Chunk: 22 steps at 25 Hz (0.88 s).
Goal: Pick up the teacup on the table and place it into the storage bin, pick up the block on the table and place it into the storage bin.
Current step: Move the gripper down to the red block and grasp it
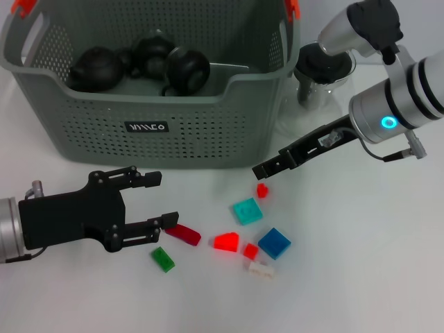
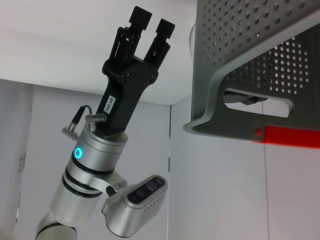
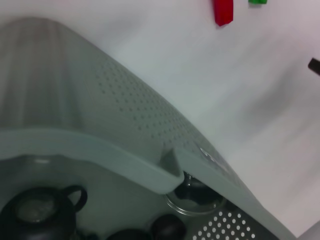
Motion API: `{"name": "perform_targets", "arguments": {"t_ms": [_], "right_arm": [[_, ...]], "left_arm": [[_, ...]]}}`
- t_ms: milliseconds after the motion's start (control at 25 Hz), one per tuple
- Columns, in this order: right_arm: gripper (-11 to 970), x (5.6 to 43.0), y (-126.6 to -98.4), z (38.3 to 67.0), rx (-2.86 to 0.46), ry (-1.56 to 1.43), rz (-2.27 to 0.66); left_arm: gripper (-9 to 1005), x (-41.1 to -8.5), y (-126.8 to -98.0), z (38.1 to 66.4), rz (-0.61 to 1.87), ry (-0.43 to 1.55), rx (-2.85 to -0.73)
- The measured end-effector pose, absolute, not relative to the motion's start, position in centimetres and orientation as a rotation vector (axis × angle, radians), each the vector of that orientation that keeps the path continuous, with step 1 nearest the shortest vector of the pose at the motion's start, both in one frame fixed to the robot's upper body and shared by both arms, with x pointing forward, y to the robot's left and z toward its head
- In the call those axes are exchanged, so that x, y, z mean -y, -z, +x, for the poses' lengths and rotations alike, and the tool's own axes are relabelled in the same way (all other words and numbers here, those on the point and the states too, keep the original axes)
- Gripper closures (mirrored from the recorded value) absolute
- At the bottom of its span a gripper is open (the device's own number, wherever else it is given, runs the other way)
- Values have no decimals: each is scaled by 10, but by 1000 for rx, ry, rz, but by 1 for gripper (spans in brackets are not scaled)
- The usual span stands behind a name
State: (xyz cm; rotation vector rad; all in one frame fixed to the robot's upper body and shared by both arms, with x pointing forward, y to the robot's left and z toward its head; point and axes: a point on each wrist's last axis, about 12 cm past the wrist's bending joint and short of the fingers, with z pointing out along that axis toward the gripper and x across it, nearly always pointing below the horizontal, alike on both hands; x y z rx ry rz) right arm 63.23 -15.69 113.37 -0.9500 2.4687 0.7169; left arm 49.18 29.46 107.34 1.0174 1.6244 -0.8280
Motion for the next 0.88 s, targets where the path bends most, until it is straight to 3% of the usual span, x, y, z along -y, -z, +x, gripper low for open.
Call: {"name": "perform_targets", "arguments": {"t_ms": [880], "right_arm": [[195, 144, -1129, 638, -2626, -647, -721]], "left_arm": [[289, -293, -1077, 486, 1103, 830, -1541]]}}
